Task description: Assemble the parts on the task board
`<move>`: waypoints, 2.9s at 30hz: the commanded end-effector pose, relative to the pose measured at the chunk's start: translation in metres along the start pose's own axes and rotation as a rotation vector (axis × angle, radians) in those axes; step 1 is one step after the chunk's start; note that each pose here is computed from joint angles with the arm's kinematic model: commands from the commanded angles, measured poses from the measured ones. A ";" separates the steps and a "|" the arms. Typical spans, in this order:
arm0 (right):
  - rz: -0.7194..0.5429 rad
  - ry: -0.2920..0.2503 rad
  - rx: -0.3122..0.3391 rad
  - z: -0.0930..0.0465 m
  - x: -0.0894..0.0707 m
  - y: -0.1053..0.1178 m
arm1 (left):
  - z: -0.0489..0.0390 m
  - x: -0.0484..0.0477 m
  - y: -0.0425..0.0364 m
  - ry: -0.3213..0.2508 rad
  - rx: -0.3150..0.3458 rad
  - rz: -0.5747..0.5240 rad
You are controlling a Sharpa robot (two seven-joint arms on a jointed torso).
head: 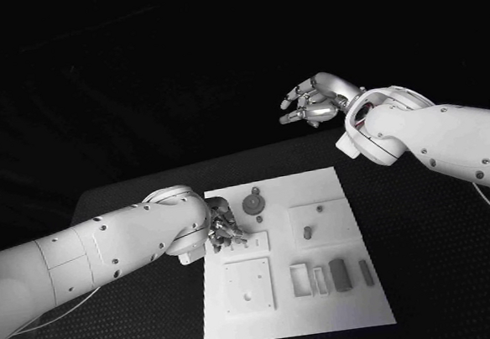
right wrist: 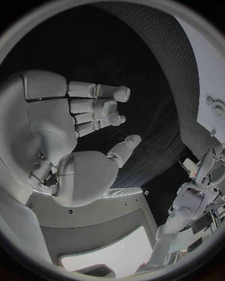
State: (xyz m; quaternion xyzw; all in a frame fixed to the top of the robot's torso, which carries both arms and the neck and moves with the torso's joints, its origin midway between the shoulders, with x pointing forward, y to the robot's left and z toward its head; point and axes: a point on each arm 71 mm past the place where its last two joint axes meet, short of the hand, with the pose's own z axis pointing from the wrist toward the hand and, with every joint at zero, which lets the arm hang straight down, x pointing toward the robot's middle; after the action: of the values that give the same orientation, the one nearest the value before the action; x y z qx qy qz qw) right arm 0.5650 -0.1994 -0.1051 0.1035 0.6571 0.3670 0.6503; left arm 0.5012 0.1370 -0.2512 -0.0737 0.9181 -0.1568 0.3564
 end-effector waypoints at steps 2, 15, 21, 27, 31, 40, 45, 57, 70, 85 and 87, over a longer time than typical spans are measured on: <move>0.002 0.014 -0.010 0.000 0.001 0.002 | -0.0002 -0.0001 -0.0020 -0.015 0.010 0.014; 0.002 0.019 -0.009 0.000 0.002 0.002 | 0.0002 0.0023 -0.0036 -0.007 0.000 0.022; 0.003 0.021 -0.011 0.001 0.003 0.002 | 0.0016 0.0059 -0.0042 0.001 0.000 0.024; 0.003 0.021 -0.010 0.001 0.002 0.002 | 0.0020 0.0071 -0.0039 -0.002 0.003 0.024; 0.002 0.020 -0.009 0.000 0.002 0.002 | 0.0019 0.0064 -0.0021 -0.009 0.005 0.018; 0.002 0.022 -0.007 0.001 0.002 0.001 | 0.0013 0.0071 -0.0034 -0.019 0.012 0.028; 0.002 0.022 -0.007 0.000 0.002 0.001 | 0.0013 0.0080 -0.0042 -0.030 0.014 0.049; 0.002 0.024 -0.006 0.000 0.002 0.001 | 0.0024 0.0099 -0.0043 -0.038 0.012 0.065; 0.002 0.026 -0.006 0.000 0.002 0.001 | 0.0049 0.0133 -0.0034 -0.032 0.005 0.077; 0.002 0.028 -0.006 -0.001 0.002 0.001 | 0.0050 0.0133 -0.0019 -0.035 0.000 0.096; 0.002 0.028 -0.006 -0.001 0.002 0.001 | 0.0051 0.0131 -0.0014 -0.033 0.002 0.101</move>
State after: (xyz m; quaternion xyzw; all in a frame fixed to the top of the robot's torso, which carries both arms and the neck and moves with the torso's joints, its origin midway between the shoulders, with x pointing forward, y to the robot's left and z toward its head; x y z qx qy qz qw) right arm 0.5644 -0.1988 -0.1061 0.1009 0.6627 0.3679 0.6444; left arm 0.4955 0.1320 -0.2623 -0.0393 0.9139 -0.1388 0.3794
